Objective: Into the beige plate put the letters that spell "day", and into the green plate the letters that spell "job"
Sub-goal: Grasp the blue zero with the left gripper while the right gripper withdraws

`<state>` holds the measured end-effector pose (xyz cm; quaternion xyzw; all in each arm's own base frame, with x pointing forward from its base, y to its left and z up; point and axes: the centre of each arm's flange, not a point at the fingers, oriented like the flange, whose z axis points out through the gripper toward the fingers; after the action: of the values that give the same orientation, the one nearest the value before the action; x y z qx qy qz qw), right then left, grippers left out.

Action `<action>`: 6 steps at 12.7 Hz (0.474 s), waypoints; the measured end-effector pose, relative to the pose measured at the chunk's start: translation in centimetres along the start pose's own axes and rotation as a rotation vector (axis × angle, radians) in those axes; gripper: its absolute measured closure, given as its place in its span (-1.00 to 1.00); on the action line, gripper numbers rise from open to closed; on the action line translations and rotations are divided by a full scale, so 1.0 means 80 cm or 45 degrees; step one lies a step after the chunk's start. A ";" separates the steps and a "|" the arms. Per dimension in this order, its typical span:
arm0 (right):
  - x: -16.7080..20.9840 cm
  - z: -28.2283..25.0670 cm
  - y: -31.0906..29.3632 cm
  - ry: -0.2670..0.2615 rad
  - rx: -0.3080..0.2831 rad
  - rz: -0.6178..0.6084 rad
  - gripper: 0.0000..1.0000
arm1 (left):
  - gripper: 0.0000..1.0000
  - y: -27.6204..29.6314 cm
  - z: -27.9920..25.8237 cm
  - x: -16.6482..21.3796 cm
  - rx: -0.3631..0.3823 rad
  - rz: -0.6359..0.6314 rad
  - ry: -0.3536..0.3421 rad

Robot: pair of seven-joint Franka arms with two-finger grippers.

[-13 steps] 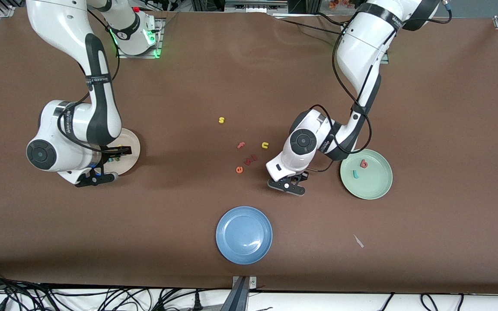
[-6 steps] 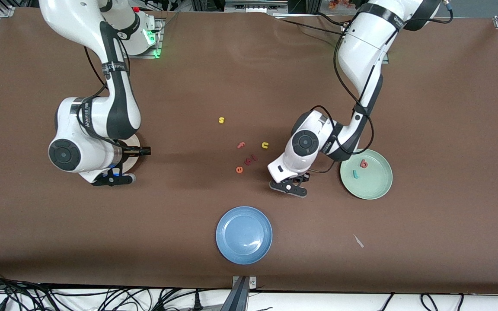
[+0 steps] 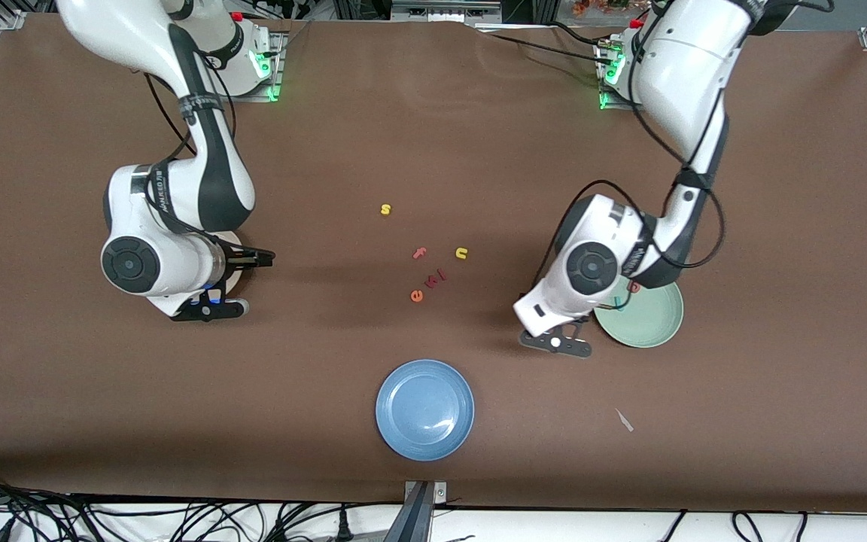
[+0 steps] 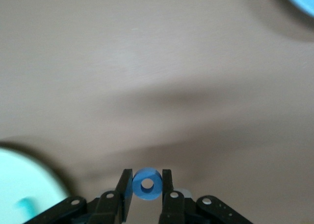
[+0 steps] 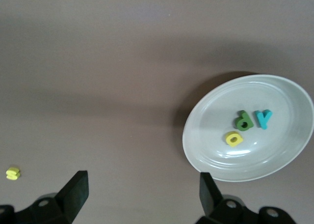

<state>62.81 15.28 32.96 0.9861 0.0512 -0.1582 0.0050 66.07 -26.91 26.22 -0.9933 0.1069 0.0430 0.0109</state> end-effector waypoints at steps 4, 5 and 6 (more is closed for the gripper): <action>-0.055 -0.117 0.106 0.178 0.065 0.075 -1.00 | 0.49 -0.116 -0.007 -0.014 -0.001 0.010 -0.182; -0.078 -0.144 0.127 0.215 0.071 0.106 -1.00 | 0.49 -0.141 0.001 -0.018 -0.007 -0.010 -0.204; -0.102 -0.164 0.140 0.229 0.073 0.127 -1.00 | 0.49 -0.162 0.008 -0.021 -0.014 -0.019 -0.220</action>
<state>60.32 3.67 47.89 0.9973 -0.0023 -0.0701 -0.0199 67.15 -13.86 25.86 -0.9867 0.0981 0.1290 0.0148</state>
